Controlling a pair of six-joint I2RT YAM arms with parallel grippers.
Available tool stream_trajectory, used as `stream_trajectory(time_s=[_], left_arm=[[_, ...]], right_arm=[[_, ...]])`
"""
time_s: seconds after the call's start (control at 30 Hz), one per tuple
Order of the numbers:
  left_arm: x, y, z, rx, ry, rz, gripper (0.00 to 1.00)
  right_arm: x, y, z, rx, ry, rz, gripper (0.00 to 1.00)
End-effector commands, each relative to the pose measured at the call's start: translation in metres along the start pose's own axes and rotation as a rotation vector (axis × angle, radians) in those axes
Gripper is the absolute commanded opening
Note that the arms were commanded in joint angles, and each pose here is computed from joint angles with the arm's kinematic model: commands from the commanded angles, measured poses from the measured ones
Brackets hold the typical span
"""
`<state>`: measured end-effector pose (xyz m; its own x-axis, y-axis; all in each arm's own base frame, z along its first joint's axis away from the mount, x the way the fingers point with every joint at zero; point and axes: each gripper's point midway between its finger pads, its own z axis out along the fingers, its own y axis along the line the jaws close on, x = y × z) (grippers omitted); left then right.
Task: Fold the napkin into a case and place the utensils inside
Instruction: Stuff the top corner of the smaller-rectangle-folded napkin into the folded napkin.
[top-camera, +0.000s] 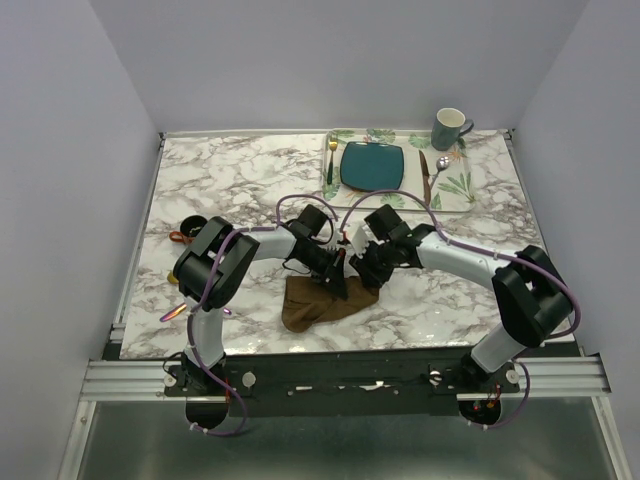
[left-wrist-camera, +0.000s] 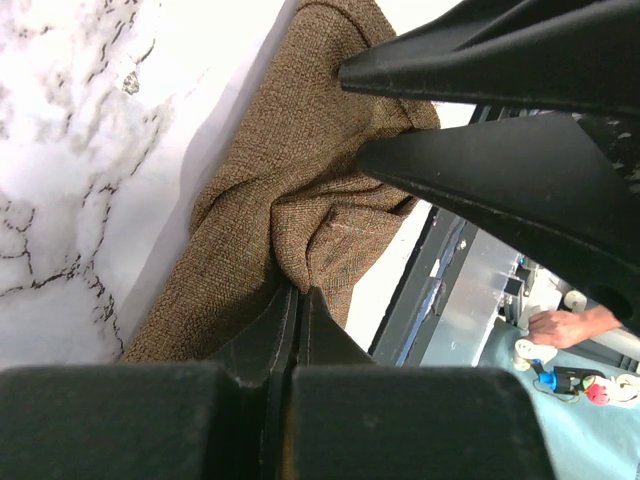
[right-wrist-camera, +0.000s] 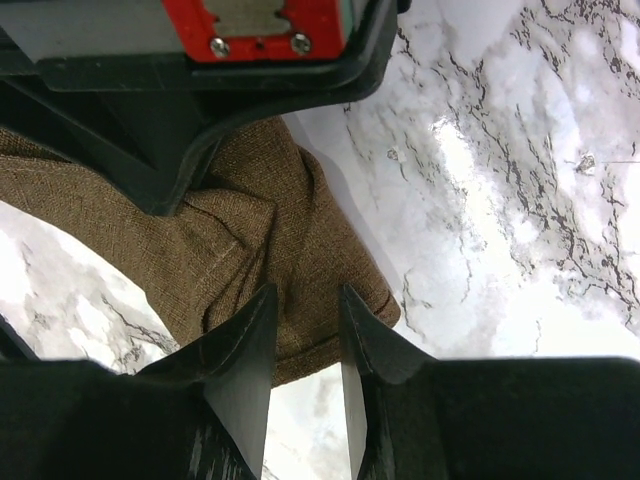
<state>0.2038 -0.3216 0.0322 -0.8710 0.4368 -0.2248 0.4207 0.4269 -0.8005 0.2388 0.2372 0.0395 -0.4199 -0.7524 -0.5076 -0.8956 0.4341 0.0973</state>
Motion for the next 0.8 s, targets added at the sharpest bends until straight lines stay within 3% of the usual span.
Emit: stream_trajectory(time_s=[0.0,0.23,0.33,0.47,0.77], left_arm=[[-0.005,0.016,0.003,-0.044,-0.015,0.003,0.00],[-0.005,0.016,0.003,-0.042,-0.014,-0.003,0.00],[-0.007,0.015,0.003,-0.040,-0.017,0.002,0.00],[-0.009,0.012,0.002,-0.032,-0.022,0.009,0.00],[-0.023,-0.002,-0.002,-0.004,-0.042,0.027,0.00]], right_arm=[[0.006,0.003,0.000,0.014,0.028,0.006,0.39],[0.013,-0.005,0.009,0.047,0.069,0.016,0.36],[0.008,-0.009,0.009,0.063,0.063,0.014,0.27],[-0.001,-0.007,0.003,0.055,0.031,0.007,0.01],[-0.022,0.001,-0.010,0.022,-0.034,-0.001,0.01]])
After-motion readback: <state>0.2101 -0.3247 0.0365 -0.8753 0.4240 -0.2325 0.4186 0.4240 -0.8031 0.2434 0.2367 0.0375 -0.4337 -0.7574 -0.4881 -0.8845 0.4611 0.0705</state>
